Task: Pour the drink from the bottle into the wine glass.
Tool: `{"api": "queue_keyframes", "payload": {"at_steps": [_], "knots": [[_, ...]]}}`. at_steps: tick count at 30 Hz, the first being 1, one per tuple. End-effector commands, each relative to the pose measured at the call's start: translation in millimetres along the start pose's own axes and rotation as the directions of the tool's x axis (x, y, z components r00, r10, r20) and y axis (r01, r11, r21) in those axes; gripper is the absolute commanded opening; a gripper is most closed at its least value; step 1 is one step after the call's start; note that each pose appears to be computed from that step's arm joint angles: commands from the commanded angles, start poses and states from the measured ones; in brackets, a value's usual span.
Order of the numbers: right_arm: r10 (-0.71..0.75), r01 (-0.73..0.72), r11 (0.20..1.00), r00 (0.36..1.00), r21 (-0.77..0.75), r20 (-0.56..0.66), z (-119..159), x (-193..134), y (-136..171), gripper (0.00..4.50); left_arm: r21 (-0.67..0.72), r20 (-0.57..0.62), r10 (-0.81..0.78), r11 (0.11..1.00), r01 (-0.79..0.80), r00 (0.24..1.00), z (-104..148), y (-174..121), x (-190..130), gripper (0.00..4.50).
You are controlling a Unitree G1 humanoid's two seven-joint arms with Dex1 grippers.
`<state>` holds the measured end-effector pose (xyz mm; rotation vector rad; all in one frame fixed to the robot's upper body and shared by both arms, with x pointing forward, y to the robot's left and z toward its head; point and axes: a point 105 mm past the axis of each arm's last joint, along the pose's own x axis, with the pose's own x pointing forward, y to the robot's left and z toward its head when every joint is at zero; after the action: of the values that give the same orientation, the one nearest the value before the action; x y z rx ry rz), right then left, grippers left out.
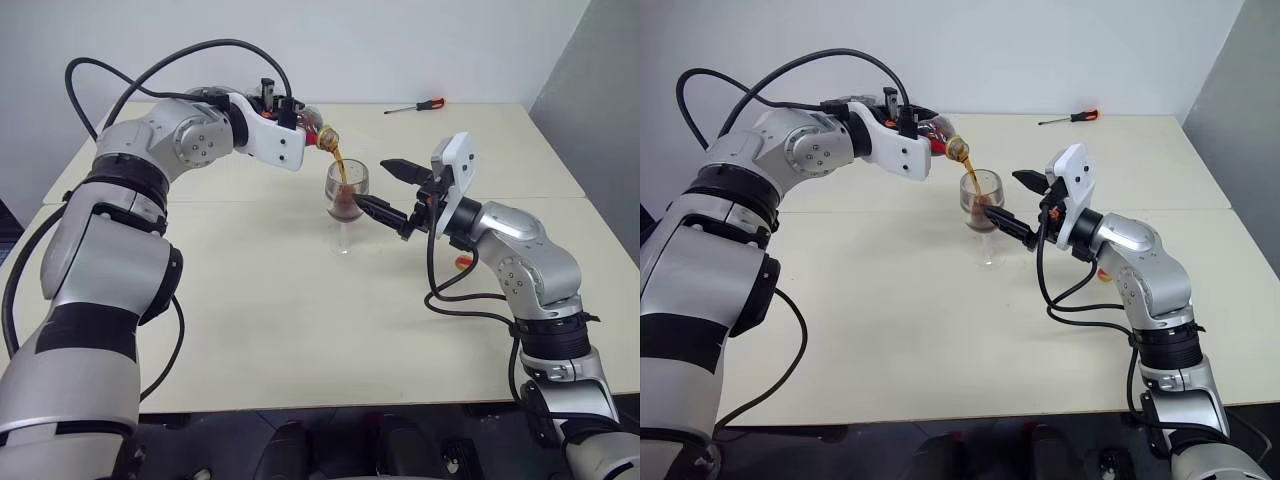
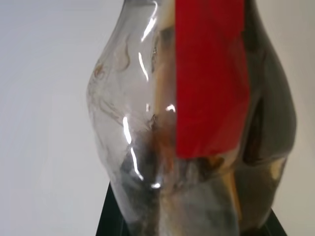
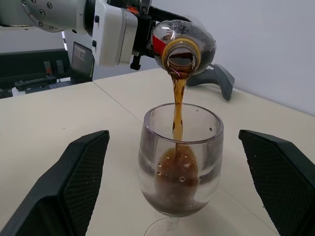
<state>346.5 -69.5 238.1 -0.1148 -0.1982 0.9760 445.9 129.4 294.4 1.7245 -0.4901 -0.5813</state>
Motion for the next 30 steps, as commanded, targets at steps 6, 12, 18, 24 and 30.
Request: {"api": "queue_keyframes", "payload": {"at_steps": [6, 12, 18, 24, 30], "knots": [[0.004, -0.002, 0.998, 0.999, -0.056, 0.038, 13.6, -0.8, -1.0, 4.5, 0.061, -0.003, 0.074, 0.995, -0.073, 0.997, -2.0, 30.4, -7.0, 0.85], [0.005, -0.003, 0.998, 0.999, -0.057, 0.038, 13.5, -1.3, -0.2, 4.5, 0.078, -0.004, 0.076, 0.994, -0.075, 0.997, -1.9, 32.2, -7.4, 0.85], [0.007, -0.005, 0.998, 0.999, -0.058, 0.038, 13.7, -1.0, 0.0, 4.5, 0.091, -0.001, 0.074, 0.993, -0.074, 0.997, -1.5, 33.3, -7.7, 0.85], [0.008, -0.005, 0.998, 0.999, -0.057, 0.04, 13.7, -0.9, 0.4, 4.5, 0.103, -0.01, 0.074, 0.992, -0.073, 0.997, -2.6, 35.2, -8.0, 0.85], [0.006, -0.003, 0.998, 0.999, -0.057, 0.037, 13.0, -1.5, 0.4, 4.5, 0.106, 0.01, 0.086, 0.991, -0.087, 0.996, 2.0, 39.4, -6.3, 0.85]]}}
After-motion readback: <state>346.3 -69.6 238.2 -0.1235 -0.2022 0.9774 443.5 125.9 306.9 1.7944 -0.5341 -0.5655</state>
